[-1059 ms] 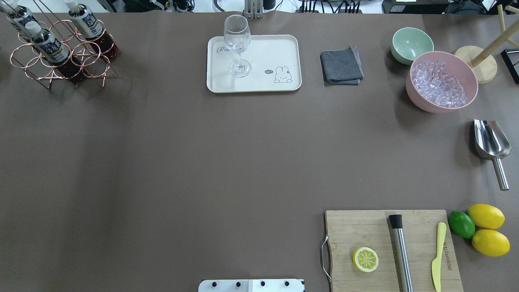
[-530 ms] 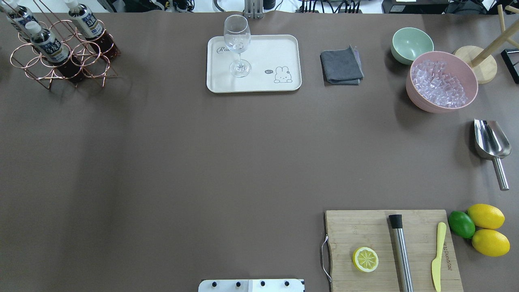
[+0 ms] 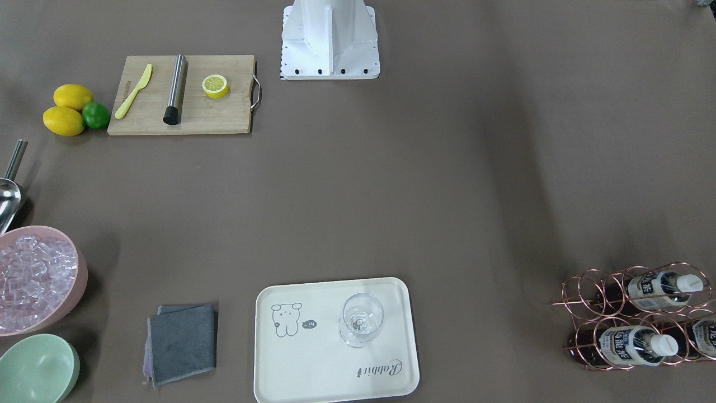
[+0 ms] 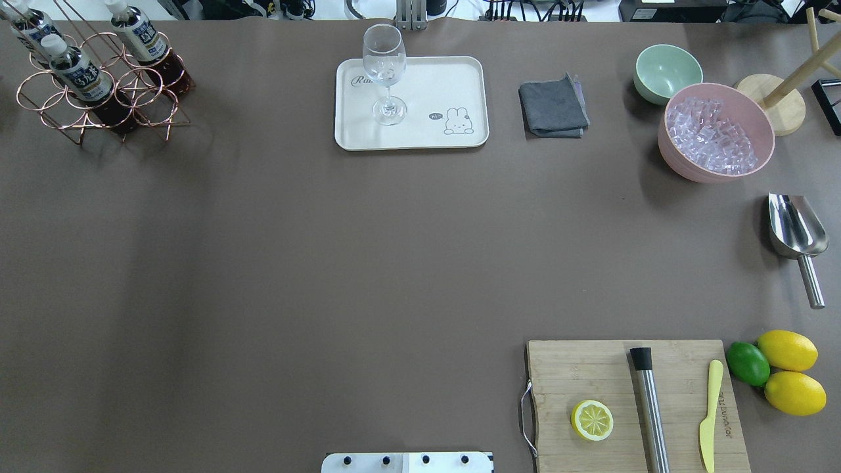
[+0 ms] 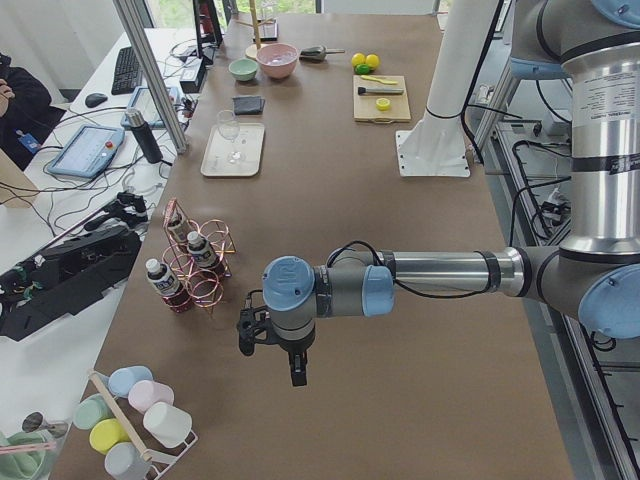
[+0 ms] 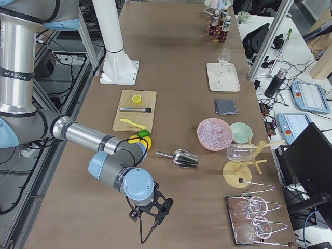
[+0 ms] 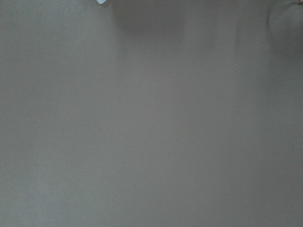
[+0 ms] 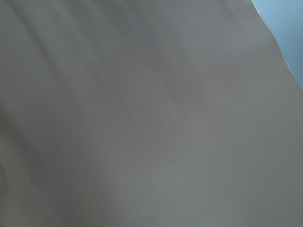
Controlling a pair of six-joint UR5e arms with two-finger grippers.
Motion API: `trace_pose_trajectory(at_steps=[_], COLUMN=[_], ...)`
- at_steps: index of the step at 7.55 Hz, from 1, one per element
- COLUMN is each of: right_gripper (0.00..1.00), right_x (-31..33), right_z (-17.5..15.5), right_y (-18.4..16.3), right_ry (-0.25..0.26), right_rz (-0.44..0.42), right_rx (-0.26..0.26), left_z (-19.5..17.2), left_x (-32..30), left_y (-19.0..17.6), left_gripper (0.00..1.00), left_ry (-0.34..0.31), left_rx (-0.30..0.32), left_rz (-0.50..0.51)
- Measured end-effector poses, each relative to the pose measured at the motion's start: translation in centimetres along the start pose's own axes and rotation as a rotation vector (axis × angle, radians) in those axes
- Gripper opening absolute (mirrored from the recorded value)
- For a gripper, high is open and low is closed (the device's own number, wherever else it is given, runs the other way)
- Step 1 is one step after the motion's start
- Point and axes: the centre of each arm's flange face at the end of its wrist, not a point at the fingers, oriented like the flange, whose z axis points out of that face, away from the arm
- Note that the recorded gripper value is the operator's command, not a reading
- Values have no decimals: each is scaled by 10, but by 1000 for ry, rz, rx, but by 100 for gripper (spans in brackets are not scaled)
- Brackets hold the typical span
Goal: Take tea from basket to plate
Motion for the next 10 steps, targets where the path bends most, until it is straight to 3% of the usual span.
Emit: trace_pose_trajectory(at_steps=[10], right_gripper=[100], right_x=[-12], right_z=[-4], right_y=[0], right_ry=[-16], right_rz=[-18], right_rx=[3], left_z=[-1], left_x=[1], left_y=[0], left_gripper=[98], left_ry=[0], left_rx=[2], left_rz=[2])
